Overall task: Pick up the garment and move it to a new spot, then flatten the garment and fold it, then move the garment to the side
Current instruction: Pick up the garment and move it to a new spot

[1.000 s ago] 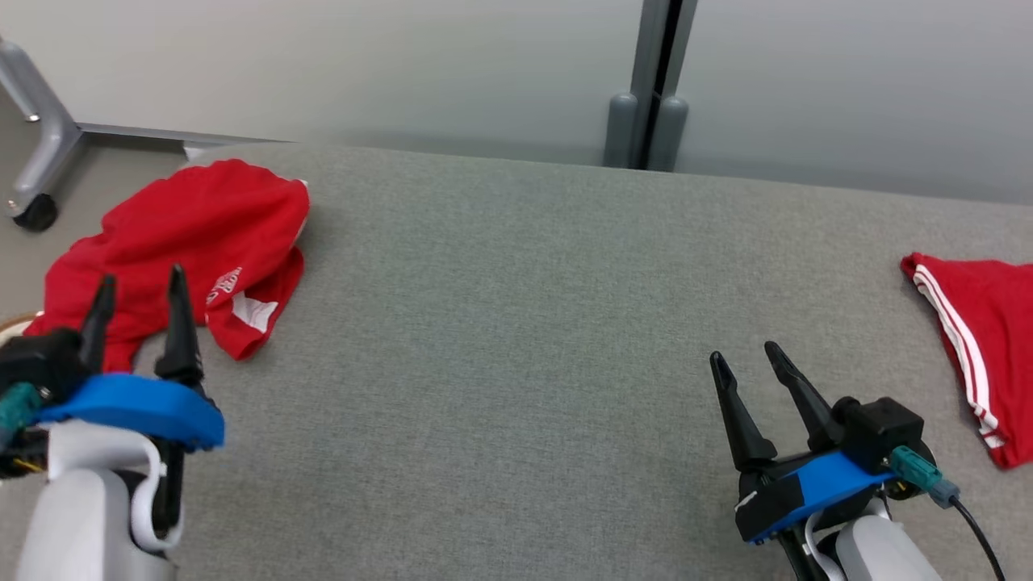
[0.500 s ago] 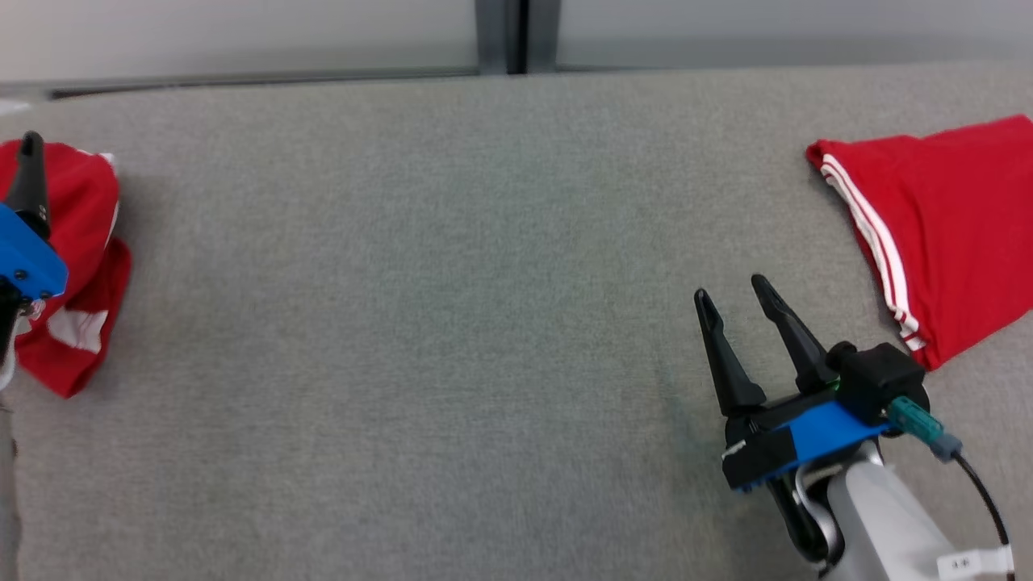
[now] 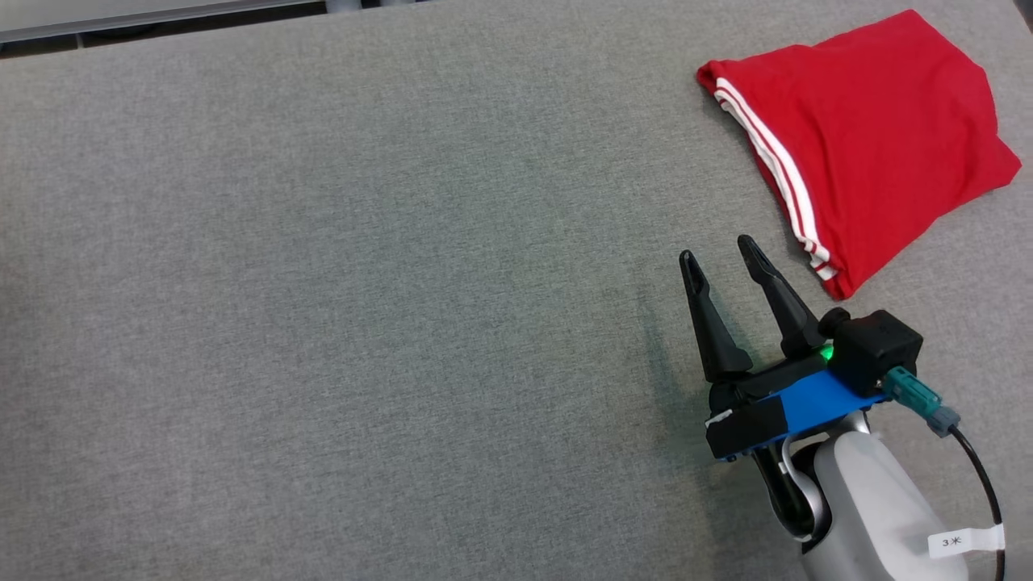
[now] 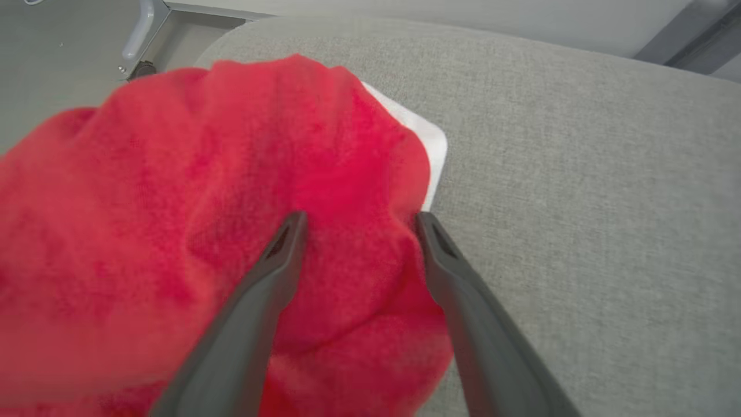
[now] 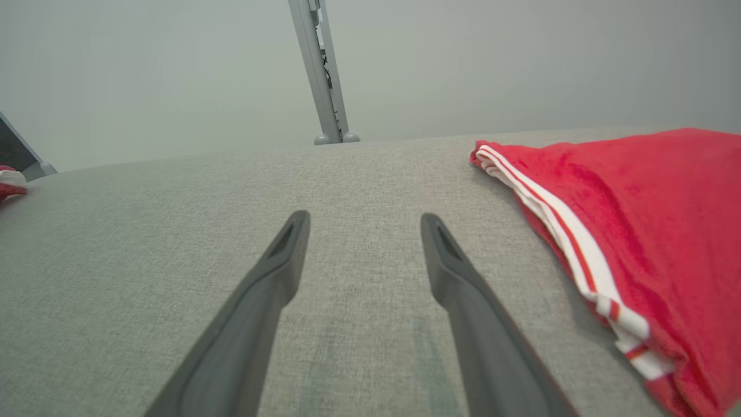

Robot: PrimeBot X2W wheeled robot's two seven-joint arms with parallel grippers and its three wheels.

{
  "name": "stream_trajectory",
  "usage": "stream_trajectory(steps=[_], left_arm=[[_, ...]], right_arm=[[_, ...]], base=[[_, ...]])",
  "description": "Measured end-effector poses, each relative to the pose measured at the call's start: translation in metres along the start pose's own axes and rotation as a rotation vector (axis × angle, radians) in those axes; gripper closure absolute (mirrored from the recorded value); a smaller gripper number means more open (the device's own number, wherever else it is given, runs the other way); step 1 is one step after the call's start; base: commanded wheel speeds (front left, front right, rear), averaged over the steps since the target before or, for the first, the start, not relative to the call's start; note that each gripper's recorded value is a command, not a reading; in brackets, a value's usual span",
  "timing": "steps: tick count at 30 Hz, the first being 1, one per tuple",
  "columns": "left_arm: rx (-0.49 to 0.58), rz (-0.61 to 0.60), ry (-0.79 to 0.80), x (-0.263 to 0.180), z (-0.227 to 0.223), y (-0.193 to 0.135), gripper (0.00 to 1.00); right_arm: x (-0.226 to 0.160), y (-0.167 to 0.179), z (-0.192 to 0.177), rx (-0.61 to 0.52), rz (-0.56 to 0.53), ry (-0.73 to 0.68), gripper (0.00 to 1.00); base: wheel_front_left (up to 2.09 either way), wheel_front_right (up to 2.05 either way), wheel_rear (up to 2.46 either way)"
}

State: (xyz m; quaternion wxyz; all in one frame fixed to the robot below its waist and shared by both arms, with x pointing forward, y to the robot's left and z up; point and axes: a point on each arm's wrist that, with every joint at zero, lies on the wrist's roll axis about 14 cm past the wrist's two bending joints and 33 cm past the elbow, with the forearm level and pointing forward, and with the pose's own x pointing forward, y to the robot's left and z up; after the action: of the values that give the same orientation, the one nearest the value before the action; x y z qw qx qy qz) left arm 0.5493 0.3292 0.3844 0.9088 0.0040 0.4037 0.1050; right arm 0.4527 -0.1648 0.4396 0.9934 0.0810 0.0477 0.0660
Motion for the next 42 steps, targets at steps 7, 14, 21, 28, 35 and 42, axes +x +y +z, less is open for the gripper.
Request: stream_trajectory(steps=[7,14,21,28,35,42], left_arm=[[0.014,0.024,0.102,0.005,-0.032,0.004,0.64],[0.030,0.024,0.121,0.005,-0.041,0.008,1.00],[0.029,0.015,-0.020,-0.025,-0.006,0.019,1.00],[0.156,-0.027,-0.230,-0.082,0.053,0.009,1.00],[0.302,-0.138,-0.444,-0.148,0.105,-0.045,1.00],[0.373,-0.381,-0.621,-0.223,0.127,-0.126,1.00]], right_arm=[[-0.003,-0.005,0.003,0.005,-0.020,-0.007,0.00],[0.006,0.008,-0.002,0.013,0.021,0.002,0.00],[0.005,0.023,0.019,0.021,0.057,-0.050,0.00],[-0.015,0.038,0.047,0.031,0.083,-0.114,0.00],[-0.041,0.042,0.061,0.046,0.075,-0.152,0.00],[-0.063,0.034,0.068,0.051,0.045,-0.179,0.00]], base=[[0.00,0.00,0.00],[0.00,0.00,0.00],[0.00,0.00,0.00],[0.00,0.00,0.00],[0.00,0.00,0.00],[0.00,0.00,0.00]])
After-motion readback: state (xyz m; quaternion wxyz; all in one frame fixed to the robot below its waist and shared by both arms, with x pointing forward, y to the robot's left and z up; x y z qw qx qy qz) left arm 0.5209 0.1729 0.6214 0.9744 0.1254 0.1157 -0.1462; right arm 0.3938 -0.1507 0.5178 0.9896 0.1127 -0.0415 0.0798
